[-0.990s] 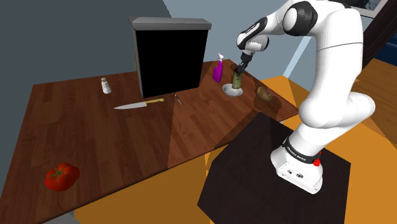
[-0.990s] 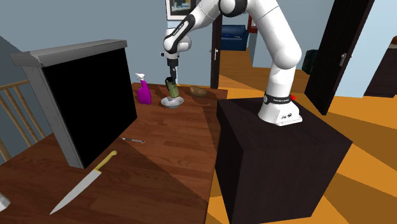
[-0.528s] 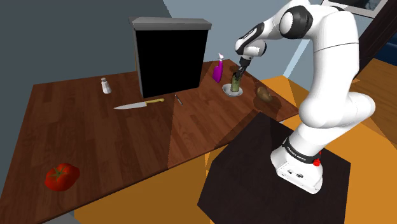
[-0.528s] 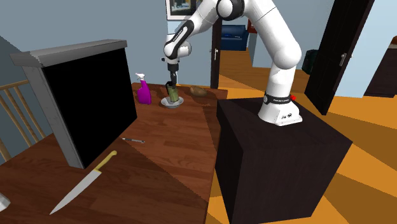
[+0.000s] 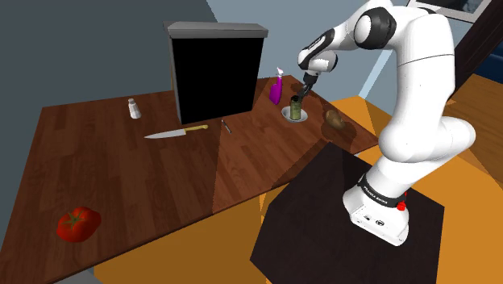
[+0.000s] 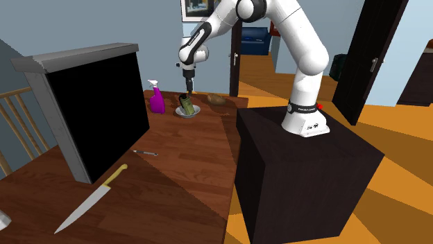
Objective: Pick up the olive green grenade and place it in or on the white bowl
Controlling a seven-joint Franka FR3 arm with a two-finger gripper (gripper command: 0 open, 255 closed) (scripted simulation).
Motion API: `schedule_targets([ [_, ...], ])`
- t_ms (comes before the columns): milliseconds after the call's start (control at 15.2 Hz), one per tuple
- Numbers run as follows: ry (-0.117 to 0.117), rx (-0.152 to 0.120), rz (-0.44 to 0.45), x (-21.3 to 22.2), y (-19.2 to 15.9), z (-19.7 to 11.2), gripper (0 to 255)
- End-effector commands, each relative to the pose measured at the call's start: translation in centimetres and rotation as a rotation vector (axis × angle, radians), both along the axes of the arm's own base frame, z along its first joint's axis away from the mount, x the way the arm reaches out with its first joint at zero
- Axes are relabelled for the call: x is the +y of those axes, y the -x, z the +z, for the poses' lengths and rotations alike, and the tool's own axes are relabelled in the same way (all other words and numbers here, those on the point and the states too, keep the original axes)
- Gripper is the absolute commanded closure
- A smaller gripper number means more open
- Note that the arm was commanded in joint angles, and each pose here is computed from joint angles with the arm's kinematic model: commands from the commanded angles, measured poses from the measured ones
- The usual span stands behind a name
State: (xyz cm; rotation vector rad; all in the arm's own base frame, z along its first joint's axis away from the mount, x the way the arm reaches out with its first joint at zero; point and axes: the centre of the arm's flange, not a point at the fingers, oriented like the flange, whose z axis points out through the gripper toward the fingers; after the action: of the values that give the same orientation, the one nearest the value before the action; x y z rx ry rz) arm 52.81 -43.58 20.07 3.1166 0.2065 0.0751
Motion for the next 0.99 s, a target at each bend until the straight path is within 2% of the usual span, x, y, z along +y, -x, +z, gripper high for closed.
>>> schedule_targets([
  [0, 0.0, 0.0, 0.0, 0.0, 0.0, 0.0, 0],
  [132, 0.0, 0.0, 0.0, 0.0, 0.0, 0.0, 0],
  [396, 0.0, 0.0, 0.0, 0.1, 0.2, 5.0, 0],
  [924, 0.0, 0.0, 0.0, 0.1, 0.2, 5.0, 0],
])
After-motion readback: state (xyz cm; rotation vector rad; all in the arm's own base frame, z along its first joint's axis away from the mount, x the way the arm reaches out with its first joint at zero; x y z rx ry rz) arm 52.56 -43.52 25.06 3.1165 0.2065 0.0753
